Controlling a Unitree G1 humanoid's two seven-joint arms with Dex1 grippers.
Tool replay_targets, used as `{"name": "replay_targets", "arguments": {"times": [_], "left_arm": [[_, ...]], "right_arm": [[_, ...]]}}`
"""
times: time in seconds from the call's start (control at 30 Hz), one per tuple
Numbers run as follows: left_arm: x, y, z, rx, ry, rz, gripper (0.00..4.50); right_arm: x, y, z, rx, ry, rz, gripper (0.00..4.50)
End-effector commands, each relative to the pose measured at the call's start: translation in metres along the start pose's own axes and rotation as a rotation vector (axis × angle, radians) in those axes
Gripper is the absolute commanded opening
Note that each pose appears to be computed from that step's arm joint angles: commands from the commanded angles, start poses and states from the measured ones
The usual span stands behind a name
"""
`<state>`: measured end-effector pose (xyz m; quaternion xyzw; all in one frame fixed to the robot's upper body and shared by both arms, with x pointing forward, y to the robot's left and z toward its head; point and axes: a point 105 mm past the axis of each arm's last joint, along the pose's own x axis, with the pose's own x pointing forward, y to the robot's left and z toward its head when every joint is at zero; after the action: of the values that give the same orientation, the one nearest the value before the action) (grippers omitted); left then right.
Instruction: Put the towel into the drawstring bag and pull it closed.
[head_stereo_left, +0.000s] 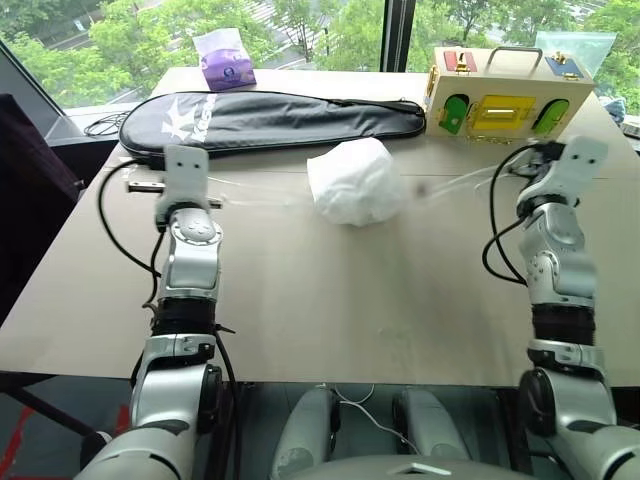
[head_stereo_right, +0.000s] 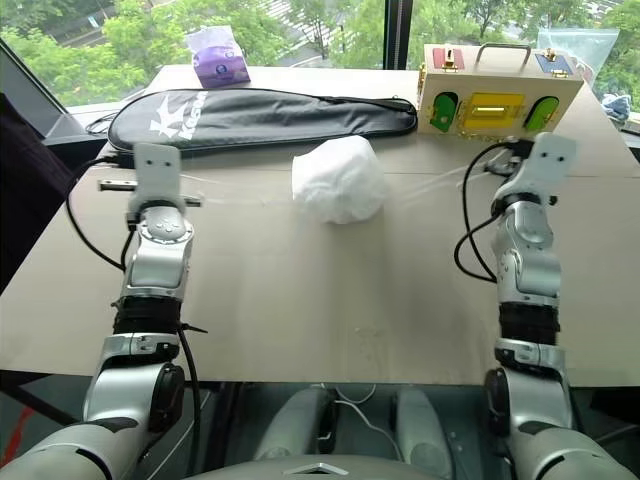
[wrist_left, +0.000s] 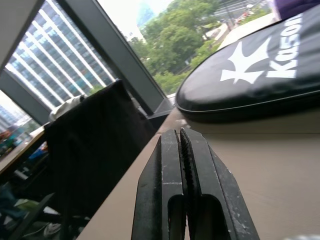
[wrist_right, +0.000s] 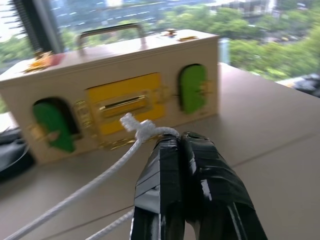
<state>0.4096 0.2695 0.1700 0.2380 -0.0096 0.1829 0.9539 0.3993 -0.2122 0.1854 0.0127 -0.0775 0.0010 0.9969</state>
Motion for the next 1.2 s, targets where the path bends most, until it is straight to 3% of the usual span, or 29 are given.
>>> {"name": "replay_targets", "arguments": {"times": [0.03,0.1,0.13,0.17,0.23,0.27,0.43,0.57,0.63,0.77,0.97,1.07,1.2], "left_arm": [[-0.022,-0.053,0.021,-0.127,-0.129,-0.456,0.71],[-0.046,-0.074,0.016,-0.164,-0.117,-0.737,1.10],[-0.057,-0.080,0.013,-0.164,-0.113,-0.848,1.72],[-0.070,-0.084,0.010,-0.161,-0.110,-0.951,1.98],[-0.091,-0.066,-0.017,-0.109,-0.041,-1.098,2.84],[-0.096,-0.059,-0.026,-0.086,-0.015,-1.135,3.20],[-0.103,-0.005,-0.062,-0.039,0.111,-1.164,3.21],[-0.117,0.017,-0.076,-0.025,0.168,-1.197,3.21],[-0.109,0.027,-0.076,-0.064,0.158,-1.117,3.21],[-0.078,0.042,-0.059,-0.222,0.105,-0.913,3.21],[-0.062,0.028,-0.007,-0.429,-0.020,-0.851,3.21],[-0.042,0.038,0.021,-0.602,-0.073,-0.751,3.21],[-0.026,0.056,0.033,-0.758,-0.070,-0.649,3.21]], "right_arm": [[-0.036,0.042,-0.018,-0.102,0.102,0.458,1.44],[-0.060,0.033,-0.038,-0.157,0.218,0.592,1.91],[-0.070,0.030,-0.043,-0.183,0.254,0.640,2.54],[-0.076,0.023,-0.048,-0.207,0.289,0.658,2.80],[-0.096,-0.001,-0.055,-0.182,0.394,0.700,3.69],[-0.103,-0.008,-0.056,-0.176,0.424,0.716,3.75],[-0.119,-0.048,-0.048,-0.183,0.356,0.692,3.75],[-0.128,-0.056,-0.051,-0.143,0.356,0.684,3.75],[-0.127,-0.058,-0.051,-0.133,0.337,0.658,3.75],[-0.123,-0.057,-0.053,-0.125,0.314,0.621,3.75],[-0.113,-0.048,-0.050,-0.144,0.269,0.601,3.75],[-0.108,-0.045,-0.047,-0.147,0.247,0.590,3.75],[-0.104,-0.043,-0.044,-0.145,0.225,0.578,3.75]]}}
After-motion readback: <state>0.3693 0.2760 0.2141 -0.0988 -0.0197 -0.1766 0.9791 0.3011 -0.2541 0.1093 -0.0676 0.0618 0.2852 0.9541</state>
